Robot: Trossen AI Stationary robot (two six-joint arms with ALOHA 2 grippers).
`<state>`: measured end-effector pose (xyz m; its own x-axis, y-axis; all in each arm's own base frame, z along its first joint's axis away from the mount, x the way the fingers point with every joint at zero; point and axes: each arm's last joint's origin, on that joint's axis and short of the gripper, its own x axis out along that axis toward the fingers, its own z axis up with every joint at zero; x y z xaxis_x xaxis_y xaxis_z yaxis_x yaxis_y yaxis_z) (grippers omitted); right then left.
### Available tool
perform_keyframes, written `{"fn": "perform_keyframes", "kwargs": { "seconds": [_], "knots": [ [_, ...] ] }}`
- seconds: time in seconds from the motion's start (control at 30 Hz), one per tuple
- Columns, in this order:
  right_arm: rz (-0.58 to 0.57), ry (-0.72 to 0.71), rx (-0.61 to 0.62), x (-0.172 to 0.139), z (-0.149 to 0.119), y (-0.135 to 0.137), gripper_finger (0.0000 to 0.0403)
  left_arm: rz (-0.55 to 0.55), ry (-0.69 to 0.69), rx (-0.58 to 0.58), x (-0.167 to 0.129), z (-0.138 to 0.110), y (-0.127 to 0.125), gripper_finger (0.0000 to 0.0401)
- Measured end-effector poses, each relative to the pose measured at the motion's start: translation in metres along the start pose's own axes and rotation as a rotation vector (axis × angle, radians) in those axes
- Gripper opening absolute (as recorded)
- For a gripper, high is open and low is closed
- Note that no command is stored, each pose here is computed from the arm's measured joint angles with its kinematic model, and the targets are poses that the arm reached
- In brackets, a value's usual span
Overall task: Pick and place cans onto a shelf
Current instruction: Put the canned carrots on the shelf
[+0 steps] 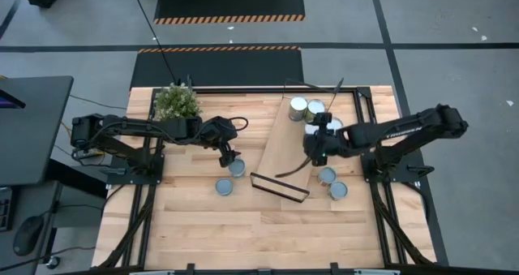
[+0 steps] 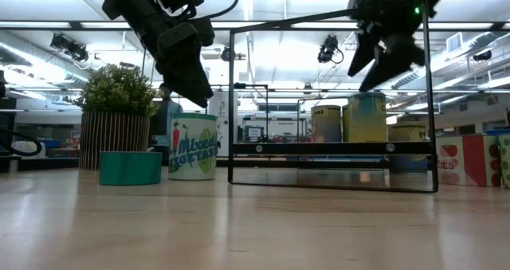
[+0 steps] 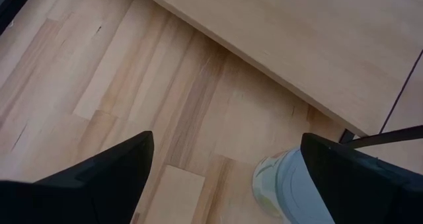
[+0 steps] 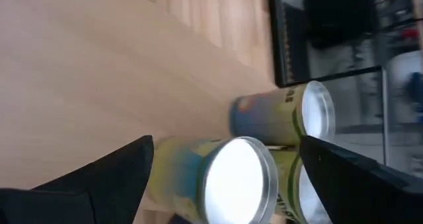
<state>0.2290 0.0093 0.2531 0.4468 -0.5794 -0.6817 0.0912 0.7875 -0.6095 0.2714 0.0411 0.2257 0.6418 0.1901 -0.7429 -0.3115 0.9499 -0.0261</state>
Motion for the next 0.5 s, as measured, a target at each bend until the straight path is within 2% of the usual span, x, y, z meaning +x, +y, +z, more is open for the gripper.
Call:
{"fn": "perform_keyframes", "kwargs": {
  "seconds": [0.13,0.23,0.5],
  "knots": [
    [-0.065,0.036,-0.035,0.010,-0.012,0.011,0.0387,0.000,0.000,0.001,0.000,0.000,0.000,0.0388],
    [-0.128,0.061,-0.027,0.016,-0.017,0.010,0.0387,-0.001,-0.005,0.003,0.000,0.000,0.000,0.0388],
    [-0.163,0.081,0.018,0.026,-0.018,-0.001,0.0386,-0.002,-0.010,0.033,0.000,0.001,0.000,0.0388]
  ]
}}
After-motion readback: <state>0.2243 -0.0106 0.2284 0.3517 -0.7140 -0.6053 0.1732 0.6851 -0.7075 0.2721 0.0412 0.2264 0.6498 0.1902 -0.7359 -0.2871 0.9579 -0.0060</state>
